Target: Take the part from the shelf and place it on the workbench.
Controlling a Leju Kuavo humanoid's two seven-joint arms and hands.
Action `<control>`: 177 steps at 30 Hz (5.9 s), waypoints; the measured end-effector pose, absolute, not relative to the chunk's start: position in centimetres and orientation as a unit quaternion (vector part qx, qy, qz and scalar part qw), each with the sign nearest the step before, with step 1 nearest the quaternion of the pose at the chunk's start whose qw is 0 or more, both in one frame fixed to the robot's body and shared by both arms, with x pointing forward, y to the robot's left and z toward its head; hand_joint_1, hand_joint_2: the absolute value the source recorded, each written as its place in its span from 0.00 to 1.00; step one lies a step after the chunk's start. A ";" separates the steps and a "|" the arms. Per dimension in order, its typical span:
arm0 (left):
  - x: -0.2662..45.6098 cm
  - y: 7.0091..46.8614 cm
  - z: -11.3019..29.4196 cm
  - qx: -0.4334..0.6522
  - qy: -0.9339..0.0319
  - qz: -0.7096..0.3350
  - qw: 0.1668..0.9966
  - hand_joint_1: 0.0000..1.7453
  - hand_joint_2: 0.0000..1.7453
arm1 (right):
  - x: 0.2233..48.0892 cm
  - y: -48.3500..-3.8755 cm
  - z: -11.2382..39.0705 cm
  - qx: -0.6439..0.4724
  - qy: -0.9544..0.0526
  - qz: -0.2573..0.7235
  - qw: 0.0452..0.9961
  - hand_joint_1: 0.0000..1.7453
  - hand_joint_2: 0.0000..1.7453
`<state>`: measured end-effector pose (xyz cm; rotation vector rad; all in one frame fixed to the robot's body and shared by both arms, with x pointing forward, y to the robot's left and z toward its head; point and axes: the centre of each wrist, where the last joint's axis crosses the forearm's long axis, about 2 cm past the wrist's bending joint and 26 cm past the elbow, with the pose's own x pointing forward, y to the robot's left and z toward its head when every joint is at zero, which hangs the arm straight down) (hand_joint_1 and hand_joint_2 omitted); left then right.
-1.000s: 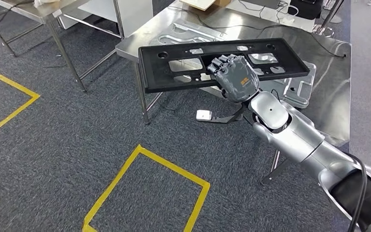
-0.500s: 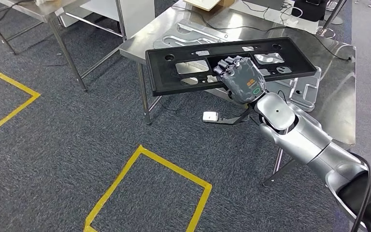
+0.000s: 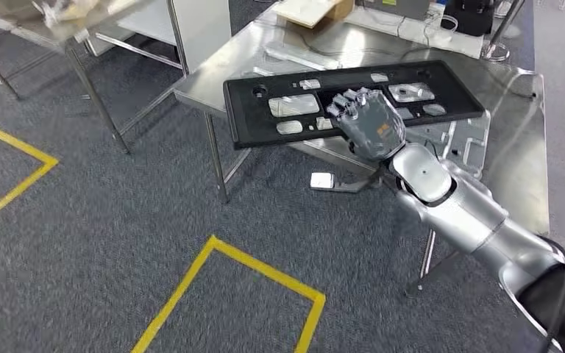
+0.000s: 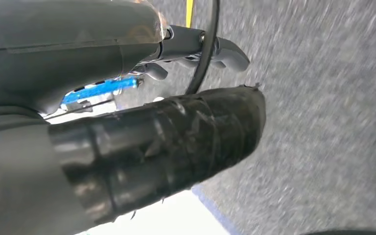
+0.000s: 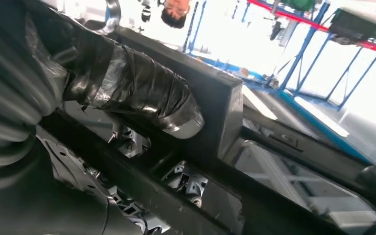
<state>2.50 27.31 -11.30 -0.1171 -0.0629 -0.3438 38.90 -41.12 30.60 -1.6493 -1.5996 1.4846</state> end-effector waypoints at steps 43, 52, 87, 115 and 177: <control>2.4 27.5 -11.3 -0.058 -0.028 -0.175 0.982 0.00 0.00 | 38.5 -43.9 27.4 -0.608 -0.521 0.547 0.244 1.00 1.00; 2.9 27.3 -11.3 -0.061 -0.026 -0.174 0.982 0.00 0.00 | 38.8 -44.6 24.2 -0.623 -0.503 0.533 0.273 1.00 1.00; 2.1 28.1 -11.4 -0.052 -0.017 -0.172 0.984 0.00 0.00 | 33.7 -49.6 15.1 -0.606 -0.450 0.519 0.402 1.00 1.00; 2.1 28.0 -11.4 -0.070 -0.036 -0.149 0.986 0.00 1.00 | 31.5 -52.7 13.5 -0.607 -0.413 0.514 0.443 0.00 0.00; 2.0 27.3 -11.3 -0.072 -0.030 -0.135 0.988 0.00 0.00 | 31.7 -36.3 16.5 -0.518 -0.594 0.559 0.257 0.00 0.00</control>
